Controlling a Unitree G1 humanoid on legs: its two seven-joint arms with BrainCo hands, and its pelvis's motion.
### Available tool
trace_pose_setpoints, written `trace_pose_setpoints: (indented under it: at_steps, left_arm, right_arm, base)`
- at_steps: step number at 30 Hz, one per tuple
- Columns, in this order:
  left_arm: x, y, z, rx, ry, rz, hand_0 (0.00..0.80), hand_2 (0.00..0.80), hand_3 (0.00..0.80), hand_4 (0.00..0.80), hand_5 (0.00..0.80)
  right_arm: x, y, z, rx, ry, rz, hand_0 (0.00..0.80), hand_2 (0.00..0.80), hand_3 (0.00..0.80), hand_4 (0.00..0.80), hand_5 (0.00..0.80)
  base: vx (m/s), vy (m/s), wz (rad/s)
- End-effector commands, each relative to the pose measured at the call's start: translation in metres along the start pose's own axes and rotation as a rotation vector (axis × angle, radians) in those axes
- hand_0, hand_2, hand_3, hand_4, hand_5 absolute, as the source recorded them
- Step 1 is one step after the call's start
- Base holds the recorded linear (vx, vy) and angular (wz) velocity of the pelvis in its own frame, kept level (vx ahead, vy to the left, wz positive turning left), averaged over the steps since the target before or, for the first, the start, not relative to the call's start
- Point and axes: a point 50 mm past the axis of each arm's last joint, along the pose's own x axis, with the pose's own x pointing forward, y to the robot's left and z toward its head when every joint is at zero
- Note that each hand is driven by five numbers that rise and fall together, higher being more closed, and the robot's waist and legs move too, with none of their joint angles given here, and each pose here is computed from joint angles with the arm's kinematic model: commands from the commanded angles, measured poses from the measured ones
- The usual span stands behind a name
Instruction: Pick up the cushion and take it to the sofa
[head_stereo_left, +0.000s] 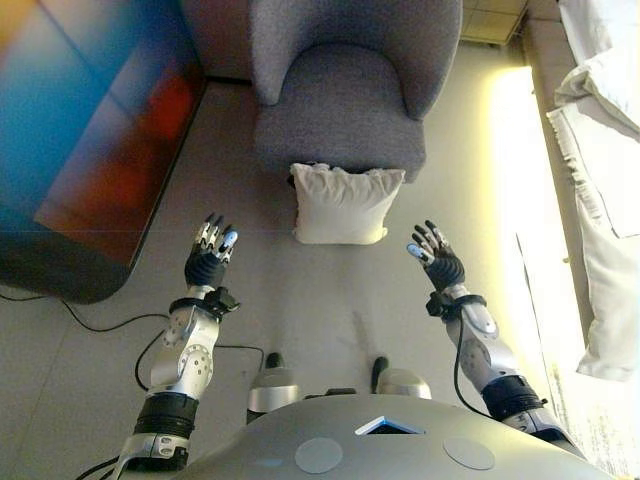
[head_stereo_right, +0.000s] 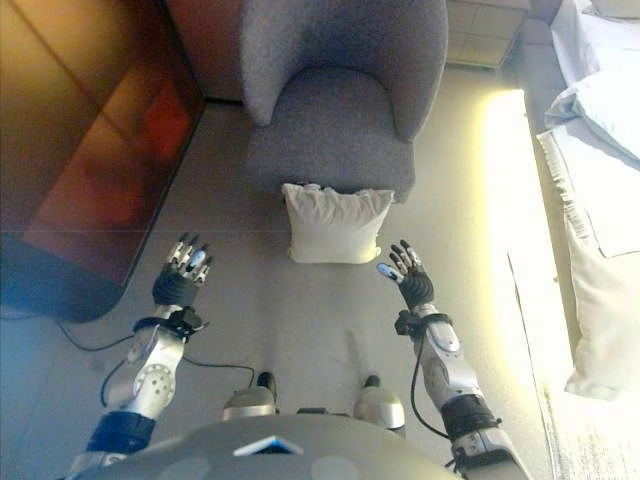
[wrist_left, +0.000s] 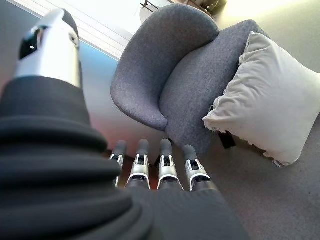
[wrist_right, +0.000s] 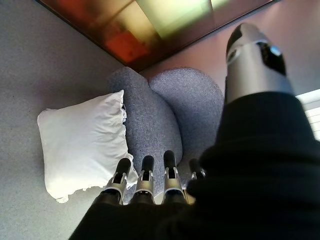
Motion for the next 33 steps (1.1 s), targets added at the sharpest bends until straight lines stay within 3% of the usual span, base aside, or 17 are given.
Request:
trace_pose_setpoints:
  at_steps: [1, 7, 16, 28, 33]
  left_arm:
    - [0.006, -0.007, 0.024, 0.009, -0.110, -0.040, 0.000, 0.000, 0.000, 0.000, 0.000]
    - [0.002, -0.006, 0.031, 0.036, -0.185, -0.006, 0.000, 0.000, 0.000, 0.000, 0.000]
    - [0.005, -0.009, 0.021, 0.001, -0.104, -0.072, 0.000, 0.000, 0.000, 0.000, 0.000]
    - [0.015, -0.016, 0.032, 0.030, -0.134, -0.127, 0.000, 0.000, 0.000, 0.000, 0.000]
    - [0.013, -0.013, 0.032, 0.048, -0.105, -0.144, 0.000, 0.000, 0.000, 0.000, 0.000]
  right_arm:
    - [0.008, 0.010, 0.027, 0.018, -0.116, 0.055, 0.000, 0.000, 0.000, 0.000, 0.000]
    - [0.003, 0.005, 0.025, 0.019, -0.102, 0.054, 0.000, 0.000, 0.000, 0.000, 0.000]
    - [0.005, 0.005, 0.027, 0.035, -0.106, 0.052, 0.000, 0.000, 0.000, 0.000, 0.000]
    - [-0.001, 0.014, 0.021, 0.066, -0.134, 0.029, 0.000, 0.000, 0.000, 0.000, 0.000]
    - [-0.001, 0.011, 0.016, 0.076, -0.117, 0.015, 0.000, 0.000, 0.000, 0.000, 0.000]
  base:
    - [0.034, -0.046, 0.00]
    - [0.014, -0.026, 0.02]
    - [0.009, 0.094, -0.10]
    - [0.008, 0.157, -0.14]
    - [0.303, -0.140, 0.11]
